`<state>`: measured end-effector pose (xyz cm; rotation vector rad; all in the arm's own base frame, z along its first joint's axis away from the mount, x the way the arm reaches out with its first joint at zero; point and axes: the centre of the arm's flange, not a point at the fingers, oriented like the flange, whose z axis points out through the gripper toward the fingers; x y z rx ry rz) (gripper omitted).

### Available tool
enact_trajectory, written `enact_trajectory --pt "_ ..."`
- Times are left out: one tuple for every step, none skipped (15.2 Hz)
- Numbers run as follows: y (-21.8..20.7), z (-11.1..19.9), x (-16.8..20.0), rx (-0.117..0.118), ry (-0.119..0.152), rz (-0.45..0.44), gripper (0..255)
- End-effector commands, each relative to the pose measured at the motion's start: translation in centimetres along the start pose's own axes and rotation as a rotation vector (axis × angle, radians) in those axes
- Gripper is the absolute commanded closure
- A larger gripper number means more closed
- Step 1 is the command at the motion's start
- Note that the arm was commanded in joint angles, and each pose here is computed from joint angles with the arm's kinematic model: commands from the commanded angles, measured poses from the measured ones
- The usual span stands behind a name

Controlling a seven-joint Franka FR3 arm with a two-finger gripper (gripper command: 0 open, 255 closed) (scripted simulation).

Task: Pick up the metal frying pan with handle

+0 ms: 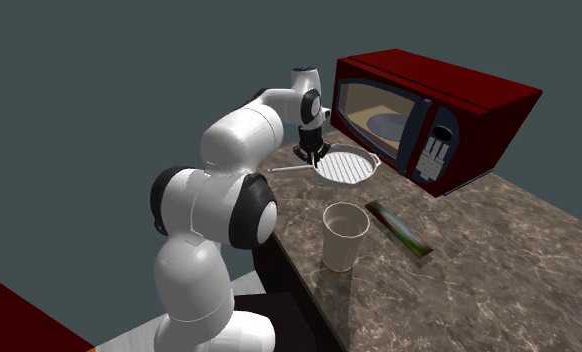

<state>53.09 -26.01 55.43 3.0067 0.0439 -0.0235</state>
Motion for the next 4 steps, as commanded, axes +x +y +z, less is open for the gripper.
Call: enact_trajectory --pt "0.16 -1.10 0.04 0.000 0.000 0.000 255" --pt "0.23 -1.62 0.03 0.000 0.000 0.000 255" --pt "0.24 -1.70 0.02 0.000 0.000 0.000 255" --pt "0.24 -1.70 0.02 0.000 0.000 0.000 255"
